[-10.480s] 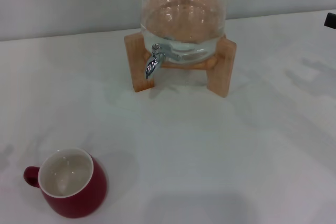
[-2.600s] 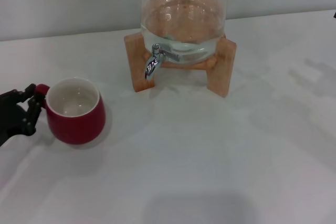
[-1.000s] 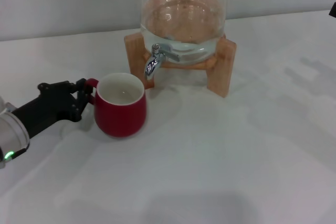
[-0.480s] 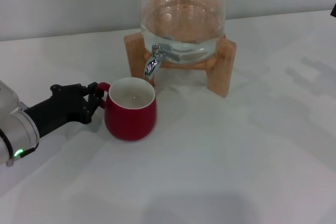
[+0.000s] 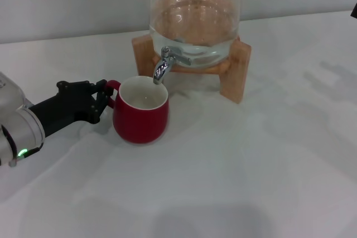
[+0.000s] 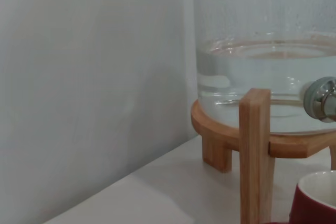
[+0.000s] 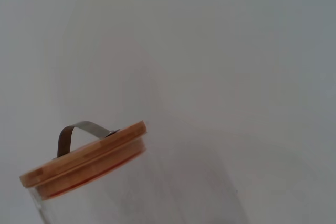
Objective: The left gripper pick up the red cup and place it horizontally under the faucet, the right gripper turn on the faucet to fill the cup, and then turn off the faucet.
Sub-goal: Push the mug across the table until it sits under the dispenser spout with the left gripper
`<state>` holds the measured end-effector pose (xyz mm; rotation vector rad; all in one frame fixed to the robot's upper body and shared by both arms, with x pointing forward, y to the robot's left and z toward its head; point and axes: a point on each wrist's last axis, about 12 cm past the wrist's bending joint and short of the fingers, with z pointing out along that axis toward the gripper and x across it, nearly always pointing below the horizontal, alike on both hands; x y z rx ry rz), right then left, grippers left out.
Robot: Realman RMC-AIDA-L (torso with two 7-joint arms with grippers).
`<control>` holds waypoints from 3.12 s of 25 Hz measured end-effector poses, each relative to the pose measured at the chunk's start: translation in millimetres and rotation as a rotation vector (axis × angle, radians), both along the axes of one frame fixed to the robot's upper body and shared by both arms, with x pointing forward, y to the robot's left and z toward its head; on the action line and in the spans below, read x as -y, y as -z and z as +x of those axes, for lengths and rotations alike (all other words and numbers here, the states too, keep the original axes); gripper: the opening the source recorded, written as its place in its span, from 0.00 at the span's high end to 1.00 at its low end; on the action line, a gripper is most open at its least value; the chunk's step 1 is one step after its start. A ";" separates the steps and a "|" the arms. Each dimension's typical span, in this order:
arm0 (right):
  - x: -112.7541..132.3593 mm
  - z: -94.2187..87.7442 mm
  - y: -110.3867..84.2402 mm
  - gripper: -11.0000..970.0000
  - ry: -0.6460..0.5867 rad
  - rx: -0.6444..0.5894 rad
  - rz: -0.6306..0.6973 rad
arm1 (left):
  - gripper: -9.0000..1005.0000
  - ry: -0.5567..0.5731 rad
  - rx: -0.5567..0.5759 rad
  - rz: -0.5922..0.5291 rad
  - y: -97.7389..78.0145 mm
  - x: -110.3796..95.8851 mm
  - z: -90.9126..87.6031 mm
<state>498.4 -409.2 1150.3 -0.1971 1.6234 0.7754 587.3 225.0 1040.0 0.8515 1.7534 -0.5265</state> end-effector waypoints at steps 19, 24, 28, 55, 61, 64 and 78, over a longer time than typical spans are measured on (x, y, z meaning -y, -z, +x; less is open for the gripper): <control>-1.6 1.6 -1.1 0.25 -0.006 0.007 0.007 | 0.86 0.025 0.030 0.039 -10.5 13.0 15.6; -1.6 1.6 -0.6 0.25 -0.005 0.005 0.008 | 0.86 0.033 0.037 0.041 -13.1 15.7 18.1; -1.2 1.3 0.4 0.25 -0.002 0.003 0.013 | 0.86 0.051 0.037 0.036 -14.0 20.0 18.1; -0.3 0.3 1.3 0.25 0.003 0.005 0.017 | 0.86 0.077 -0.023 0.054 -7.6 22.0 12.6; 0.1 0.3 1.4 0.25 0.006 0.006 0.016 | 0.86 0.070 -0.034 0.068 -4.3 21.1 11.4; 0.1 0.3 1.4 0.25 0.007 0.006 0.016 | 0.86 0.071 -0.035 0.070 -3.8 21.0 11.0; 1.9 -2.3 1.3 0.25 0.011 0.011 0.021 | 0.85 0.058 -0.035 0.058 -3.4 18.4 10.0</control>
